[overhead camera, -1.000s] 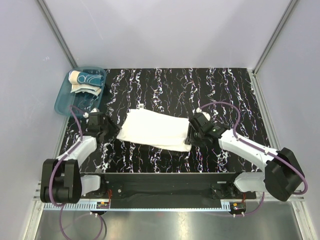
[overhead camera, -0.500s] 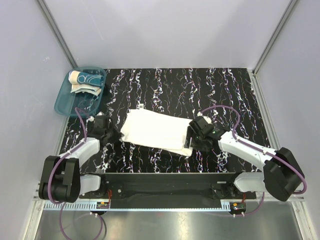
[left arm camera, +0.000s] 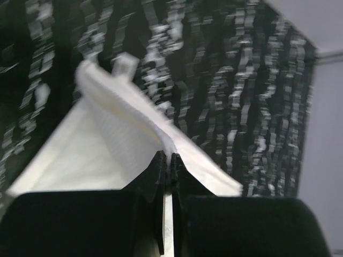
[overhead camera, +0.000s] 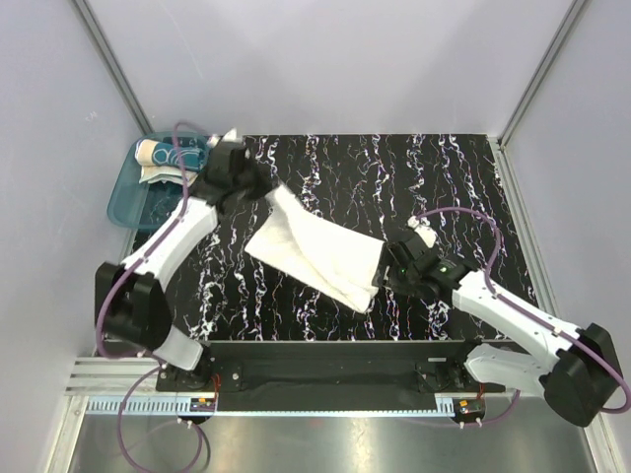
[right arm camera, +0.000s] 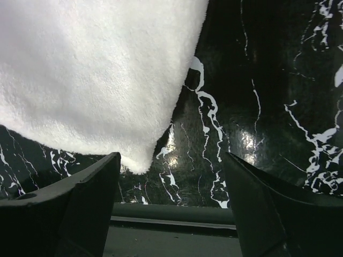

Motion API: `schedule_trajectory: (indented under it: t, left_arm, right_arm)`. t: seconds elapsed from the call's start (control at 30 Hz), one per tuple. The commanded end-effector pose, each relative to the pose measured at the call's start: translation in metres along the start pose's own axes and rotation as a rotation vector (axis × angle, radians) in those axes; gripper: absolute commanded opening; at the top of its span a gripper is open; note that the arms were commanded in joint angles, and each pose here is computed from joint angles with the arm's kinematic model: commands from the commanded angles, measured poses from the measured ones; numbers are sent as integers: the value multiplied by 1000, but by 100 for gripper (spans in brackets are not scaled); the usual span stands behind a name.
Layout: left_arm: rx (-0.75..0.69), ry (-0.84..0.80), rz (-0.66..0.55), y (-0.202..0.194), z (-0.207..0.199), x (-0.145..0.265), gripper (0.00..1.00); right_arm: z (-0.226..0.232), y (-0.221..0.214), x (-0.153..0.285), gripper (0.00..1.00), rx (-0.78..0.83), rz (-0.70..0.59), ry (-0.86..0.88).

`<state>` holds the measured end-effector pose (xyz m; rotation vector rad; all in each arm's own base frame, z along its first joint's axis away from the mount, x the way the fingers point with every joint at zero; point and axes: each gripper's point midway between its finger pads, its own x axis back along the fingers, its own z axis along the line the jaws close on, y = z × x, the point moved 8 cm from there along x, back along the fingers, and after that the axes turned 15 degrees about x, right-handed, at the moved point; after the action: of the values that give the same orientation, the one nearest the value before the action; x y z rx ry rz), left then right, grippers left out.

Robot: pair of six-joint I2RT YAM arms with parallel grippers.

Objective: Roll the towels
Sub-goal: Fold the towel

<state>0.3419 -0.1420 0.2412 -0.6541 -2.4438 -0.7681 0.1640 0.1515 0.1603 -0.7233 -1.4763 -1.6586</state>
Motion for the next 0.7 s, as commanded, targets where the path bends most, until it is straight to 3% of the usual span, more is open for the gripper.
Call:
schedule_trajectory:
  t: [0.0, 0.03, 0.1, 0.2, 0.33, 0.37, 0.5, 0.67]
  left_arm:
    - [-140, -241, 127, -10, -80, 11, 0]
    - [-206, -348, 183, -20, -104, 20, 0]
    - [-240, -431, 165, -22, -118, 31, 0]
    - [-214, -496, 140, -17, -103, 44, 0]
    - [-68, -358, 130, -11, -25, 27, 0]
    - [-23, -275, 173, -25, 13, 12, 0]
    - [37, -142, 204, -38, 83, -26, 0]
    - [46, -61, 308, -56, 118, -60, 5]
  right_arm:
    - [-12, 7, 13, 84, -80, -85, -82]
    - [-14, 7, 17, 84, -87, -99, -88]
    - [-15, 9, 21, 84, -96, -111, -88]
    - [-18, 8, 24, 85, -91, -108, -105]
    - [-18, 5, 21, 85, -81, -98, -106]
    - [-18, 4, 19, 85, -79, -92, -104]
    - [-12, 5, 12, 85, -68, -68, -84]
    - [-7, 8, 6, 84, -56, -51, -79]
